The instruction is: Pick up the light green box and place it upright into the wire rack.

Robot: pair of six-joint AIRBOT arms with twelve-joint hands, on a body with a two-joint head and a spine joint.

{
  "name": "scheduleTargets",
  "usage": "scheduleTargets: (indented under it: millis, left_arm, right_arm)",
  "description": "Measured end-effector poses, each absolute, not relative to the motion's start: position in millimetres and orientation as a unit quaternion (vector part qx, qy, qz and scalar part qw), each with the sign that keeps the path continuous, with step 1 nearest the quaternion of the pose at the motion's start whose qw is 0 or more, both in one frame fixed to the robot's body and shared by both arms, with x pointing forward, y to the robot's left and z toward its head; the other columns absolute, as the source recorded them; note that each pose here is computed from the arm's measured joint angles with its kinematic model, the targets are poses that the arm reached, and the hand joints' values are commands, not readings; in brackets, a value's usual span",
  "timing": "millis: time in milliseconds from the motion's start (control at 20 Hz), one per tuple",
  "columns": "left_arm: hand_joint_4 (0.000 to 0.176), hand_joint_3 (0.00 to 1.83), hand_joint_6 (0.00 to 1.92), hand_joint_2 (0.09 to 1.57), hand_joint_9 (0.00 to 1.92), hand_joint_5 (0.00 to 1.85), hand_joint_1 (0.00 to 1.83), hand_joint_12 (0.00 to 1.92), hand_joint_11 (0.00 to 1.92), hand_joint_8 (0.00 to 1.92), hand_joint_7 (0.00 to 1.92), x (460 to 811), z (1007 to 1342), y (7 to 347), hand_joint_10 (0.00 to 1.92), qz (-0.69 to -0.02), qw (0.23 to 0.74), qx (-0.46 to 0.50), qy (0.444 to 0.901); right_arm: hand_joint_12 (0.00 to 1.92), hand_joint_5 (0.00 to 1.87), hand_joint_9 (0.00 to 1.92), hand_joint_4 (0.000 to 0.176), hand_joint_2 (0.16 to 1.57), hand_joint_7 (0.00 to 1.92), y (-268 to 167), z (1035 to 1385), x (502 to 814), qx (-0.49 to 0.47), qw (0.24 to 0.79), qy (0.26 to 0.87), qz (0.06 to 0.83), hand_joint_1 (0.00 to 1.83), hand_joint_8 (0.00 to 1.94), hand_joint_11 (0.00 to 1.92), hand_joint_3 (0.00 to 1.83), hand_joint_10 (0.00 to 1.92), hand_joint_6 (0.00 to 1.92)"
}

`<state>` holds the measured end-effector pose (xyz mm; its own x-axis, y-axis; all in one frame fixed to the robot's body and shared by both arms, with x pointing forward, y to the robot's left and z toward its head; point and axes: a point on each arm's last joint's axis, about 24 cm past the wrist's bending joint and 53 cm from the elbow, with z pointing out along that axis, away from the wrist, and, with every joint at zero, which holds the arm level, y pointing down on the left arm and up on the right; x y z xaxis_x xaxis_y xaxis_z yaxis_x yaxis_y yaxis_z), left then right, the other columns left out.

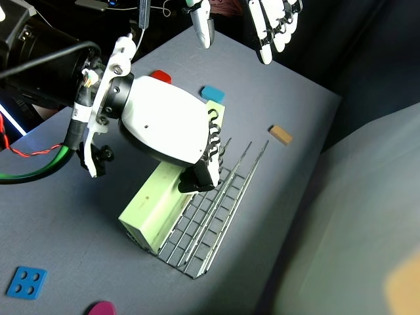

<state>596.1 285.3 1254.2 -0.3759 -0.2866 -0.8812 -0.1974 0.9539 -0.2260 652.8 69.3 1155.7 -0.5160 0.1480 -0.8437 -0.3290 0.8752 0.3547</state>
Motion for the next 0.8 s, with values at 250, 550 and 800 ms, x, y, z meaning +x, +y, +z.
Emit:
scheduleTargets:
  millis: [250, 550, 800]
  left_arm:
    - [0.093, 0.0, 0.0, 1.19, 0.24, 0.28, 0.18, 0.56, 0.0, 0.0, 0.27, 596, 1254, 285, 0.0, -0.041, 0.539, -0.146, 0.828]
    - [0.093, 0.0, 0.0, 1.19, 0.25, 0.28, 0.19, 0.56, 0.0, 0.0, 0.27, 596, 1254, 285, 0.0, -0.041, 0.539, -0.146, 0.828]
    - [0.093, 0.0, 0.0, 1.19, 0.25, 0.28, 0.19, 0.59, 0.0, 0.0, 0.27, 595, 1254, 283, 0.0, -0.043, 0.539, -0.144, 0.829]
  right_arm:
    - [1.36, 0.67, 0.72, 0.0, 1.1, 0.78, 63, 1148, 656, -0.048, 0.486, 0.84, 0.237, 1.08, 0.72, 0.68, 0.0, 0.82, 0.58]
    - [1.2, 0.59, 0.65, 0.0, 1.0, 0.65, 62, 1149, 656, -0.051, 0.489, 0.838, 0.236, 0.93, 0.0, 0.37, 0.0, 0.09, 0.0]
    - [1.12, 0.43, 0.49, 0.0, 0.97, 0.51, 59, 1169, 652, -0.051, 0.496, 0.831, 0.247, 0.8, 0.0, 0.16, 0.0, 0.0, 0.0]
